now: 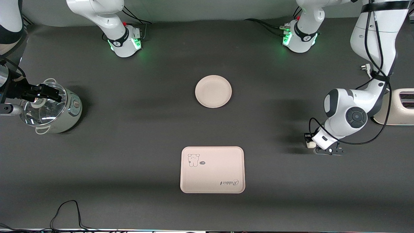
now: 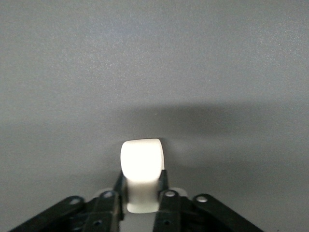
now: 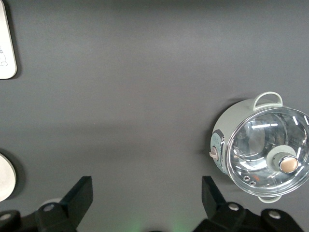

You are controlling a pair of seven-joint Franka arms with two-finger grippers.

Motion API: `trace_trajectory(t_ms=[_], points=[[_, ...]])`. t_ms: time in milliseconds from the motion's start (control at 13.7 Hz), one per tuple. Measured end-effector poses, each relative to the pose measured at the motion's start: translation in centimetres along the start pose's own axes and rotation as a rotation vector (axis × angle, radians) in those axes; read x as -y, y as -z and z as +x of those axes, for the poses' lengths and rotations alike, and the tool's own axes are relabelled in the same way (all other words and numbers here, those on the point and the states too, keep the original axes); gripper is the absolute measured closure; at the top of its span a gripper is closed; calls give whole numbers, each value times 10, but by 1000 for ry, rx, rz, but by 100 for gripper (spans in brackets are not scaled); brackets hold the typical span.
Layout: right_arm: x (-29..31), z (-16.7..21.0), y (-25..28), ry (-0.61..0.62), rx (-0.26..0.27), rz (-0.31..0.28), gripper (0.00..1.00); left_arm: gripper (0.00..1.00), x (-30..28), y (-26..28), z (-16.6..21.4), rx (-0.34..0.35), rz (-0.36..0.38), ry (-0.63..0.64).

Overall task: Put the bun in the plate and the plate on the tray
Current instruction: 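Close the left gripper on the white bun, then carry the bun with the left gripper over the white plate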

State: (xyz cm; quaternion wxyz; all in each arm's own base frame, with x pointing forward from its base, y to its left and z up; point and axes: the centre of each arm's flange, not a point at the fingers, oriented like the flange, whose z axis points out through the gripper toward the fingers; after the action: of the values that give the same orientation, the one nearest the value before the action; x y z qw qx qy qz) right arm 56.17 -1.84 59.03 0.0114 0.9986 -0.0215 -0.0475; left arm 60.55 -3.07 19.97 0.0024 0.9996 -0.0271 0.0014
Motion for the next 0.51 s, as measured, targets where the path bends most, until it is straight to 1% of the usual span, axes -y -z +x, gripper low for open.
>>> trace_trajectory(t_ms=[73, 291, 510], points=[[0, 0, 0, 0, 0, 0, 0, 81, 0, 0, 0, 0, 0, 0], [0, 0, 0, 0, 0, 0, 0, 81, 0, 5, 2, -8, 1, -1], [0, 0, 0, 0, 0, 0, 0, 79, -5, 41, 8, 1, 10, -9]])
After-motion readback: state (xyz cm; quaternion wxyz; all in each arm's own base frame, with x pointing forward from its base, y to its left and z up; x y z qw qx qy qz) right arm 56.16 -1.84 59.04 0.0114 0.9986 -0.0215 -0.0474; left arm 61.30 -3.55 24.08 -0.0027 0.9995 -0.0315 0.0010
